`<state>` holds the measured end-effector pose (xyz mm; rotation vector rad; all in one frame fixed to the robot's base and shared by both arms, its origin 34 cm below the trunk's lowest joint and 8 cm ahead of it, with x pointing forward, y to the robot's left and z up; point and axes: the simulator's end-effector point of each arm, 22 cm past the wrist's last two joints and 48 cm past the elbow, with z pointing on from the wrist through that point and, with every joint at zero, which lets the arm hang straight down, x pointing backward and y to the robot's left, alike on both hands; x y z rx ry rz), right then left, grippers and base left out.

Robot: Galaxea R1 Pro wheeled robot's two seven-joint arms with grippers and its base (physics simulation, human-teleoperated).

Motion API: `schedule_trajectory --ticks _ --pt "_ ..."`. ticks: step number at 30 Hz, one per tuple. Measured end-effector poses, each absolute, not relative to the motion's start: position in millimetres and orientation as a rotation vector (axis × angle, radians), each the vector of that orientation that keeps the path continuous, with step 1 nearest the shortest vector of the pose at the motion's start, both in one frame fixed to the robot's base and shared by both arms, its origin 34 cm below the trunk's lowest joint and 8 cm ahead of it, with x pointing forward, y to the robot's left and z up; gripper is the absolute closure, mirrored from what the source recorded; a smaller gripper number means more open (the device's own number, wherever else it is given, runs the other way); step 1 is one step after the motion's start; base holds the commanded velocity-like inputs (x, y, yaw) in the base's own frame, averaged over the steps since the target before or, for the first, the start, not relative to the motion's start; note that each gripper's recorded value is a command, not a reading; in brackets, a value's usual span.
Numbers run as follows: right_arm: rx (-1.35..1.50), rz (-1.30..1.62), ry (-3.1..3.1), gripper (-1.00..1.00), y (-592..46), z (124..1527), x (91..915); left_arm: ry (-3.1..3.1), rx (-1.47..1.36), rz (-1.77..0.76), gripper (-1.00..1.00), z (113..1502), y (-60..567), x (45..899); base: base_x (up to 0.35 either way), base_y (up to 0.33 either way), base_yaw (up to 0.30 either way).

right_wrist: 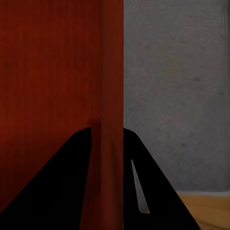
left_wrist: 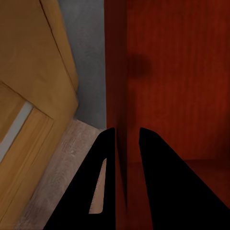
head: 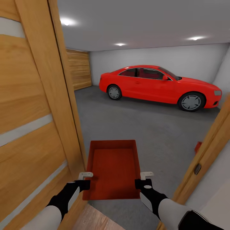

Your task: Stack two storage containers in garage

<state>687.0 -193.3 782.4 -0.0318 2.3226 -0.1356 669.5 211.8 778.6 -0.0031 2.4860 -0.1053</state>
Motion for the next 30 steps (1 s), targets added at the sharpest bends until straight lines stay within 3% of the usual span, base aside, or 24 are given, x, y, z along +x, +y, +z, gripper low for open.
schedule_trajectory --ticks 30 --pt "-0.031 -0.135 2.32 1.0 -193.3 782.7 687.4 2.484 -0.003 -0.105 1.0 779.0 211.8 669.9 0.23 0.173 -0.183"
